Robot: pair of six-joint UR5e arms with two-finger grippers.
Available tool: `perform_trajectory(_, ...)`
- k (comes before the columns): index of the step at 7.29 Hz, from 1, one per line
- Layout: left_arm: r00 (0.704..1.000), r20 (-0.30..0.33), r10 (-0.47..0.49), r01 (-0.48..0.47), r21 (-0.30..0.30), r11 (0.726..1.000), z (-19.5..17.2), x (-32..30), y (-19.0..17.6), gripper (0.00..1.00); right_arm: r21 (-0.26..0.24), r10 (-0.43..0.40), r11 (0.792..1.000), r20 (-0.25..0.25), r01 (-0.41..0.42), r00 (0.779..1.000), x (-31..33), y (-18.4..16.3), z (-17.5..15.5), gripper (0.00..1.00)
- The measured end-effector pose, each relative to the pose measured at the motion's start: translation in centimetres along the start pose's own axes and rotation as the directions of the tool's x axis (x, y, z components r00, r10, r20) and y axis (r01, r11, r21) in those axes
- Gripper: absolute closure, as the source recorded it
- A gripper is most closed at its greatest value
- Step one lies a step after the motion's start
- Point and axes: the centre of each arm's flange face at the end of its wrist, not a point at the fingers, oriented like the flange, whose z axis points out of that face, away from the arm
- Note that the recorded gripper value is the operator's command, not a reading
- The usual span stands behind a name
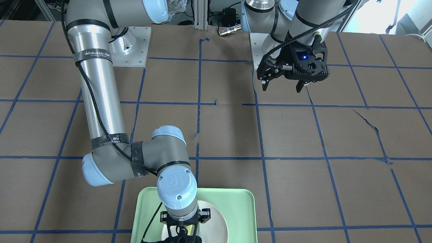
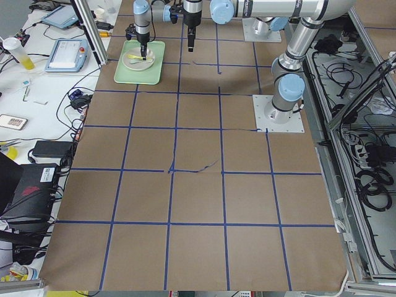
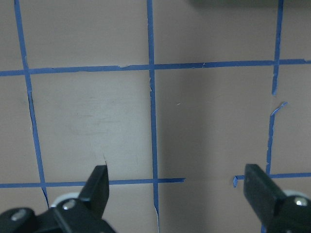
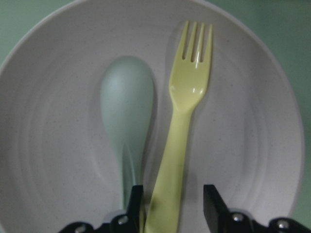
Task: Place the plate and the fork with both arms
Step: 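Lower the right gripper and close it on the yellow fork's handle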
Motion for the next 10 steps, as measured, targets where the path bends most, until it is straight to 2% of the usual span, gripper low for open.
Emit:
perform_trajectory(4,1.0,0.0,0.0,0.0,0.0,1.0,0.0,0.0,0.0,0.0,0.002,-0.006,1.0,0.0,0.006,1.0,0.38,-0.03,-0.36,0.49)
perform_trajectory(10,1.0,0.0,0.0,0.0,-0.002,1.0,0.07,0.0,-0.04,0.0,-0.007,-0.005,1.0,0.001,0.005,1.0,0.39,0.04,0.32,0.57)
